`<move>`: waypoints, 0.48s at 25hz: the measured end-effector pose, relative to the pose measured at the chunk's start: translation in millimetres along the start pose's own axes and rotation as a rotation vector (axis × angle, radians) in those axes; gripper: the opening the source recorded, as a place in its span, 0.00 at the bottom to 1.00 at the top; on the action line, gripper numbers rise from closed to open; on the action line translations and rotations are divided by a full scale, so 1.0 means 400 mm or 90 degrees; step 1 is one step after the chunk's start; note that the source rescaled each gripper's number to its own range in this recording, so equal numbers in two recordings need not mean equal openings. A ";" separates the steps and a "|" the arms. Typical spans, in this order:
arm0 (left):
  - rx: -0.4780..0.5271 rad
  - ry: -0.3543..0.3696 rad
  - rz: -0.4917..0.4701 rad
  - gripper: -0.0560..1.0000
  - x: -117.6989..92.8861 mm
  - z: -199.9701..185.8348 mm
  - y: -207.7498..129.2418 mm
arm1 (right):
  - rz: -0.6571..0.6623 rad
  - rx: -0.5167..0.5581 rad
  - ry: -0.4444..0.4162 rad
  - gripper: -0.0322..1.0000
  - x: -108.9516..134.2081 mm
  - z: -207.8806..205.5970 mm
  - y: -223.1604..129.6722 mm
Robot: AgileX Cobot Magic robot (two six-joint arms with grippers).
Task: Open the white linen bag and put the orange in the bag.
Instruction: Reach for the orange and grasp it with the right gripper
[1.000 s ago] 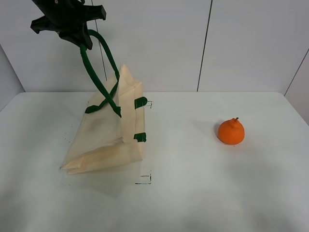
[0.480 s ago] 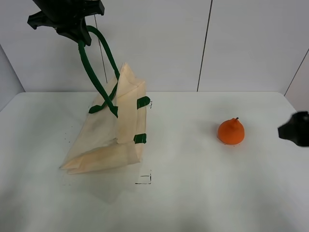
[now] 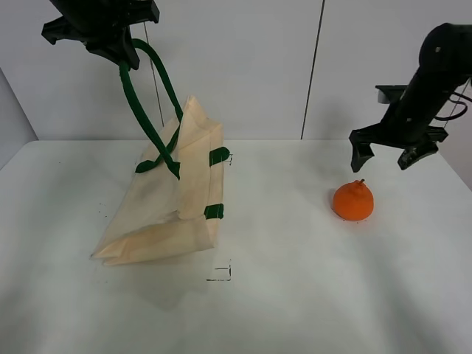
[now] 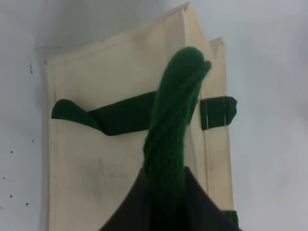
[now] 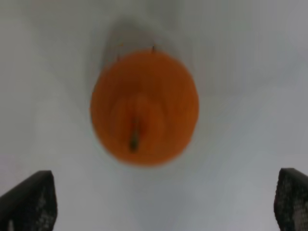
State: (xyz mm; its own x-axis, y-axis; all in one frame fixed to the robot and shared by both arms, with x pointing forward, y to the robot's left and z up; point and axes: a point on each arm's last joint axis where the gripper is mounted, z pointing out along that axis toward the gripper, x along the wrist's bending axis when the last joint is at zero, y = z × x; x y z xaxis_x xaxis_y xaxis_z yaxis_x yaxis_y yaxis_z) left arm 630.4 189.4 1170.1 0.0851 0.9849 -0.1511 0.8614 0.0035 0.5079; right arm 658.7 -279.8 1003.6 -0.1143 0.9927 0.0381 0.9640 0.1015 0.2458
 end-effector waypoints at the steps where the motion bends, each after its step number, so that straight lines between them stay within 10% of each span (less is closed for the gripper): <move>1: 0.000 0.000 0.000 0.05 0.000 0.000 0.000 | 0.000 0.010 0.002 1.00 -0.002 0.017 0.014; 12: 0.000 0.000 0.007 0.05 0.000 0.000 0.000 | -0.024 0.066 0.015 1.00 0.042 0.157 0.043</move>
State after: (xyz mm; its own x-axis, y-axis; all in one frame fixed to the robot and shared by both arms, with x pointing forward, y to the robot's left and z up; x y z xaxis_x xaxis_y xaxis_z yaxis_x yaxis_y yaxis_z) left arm 630.4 189.4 1170.1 0.0945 0.9848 -0.1455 0.8605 -0.0072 0.5095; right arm 688.2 -257.2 947.8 -0.1550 0.9865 0.0537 0.9784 0.1458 0.1464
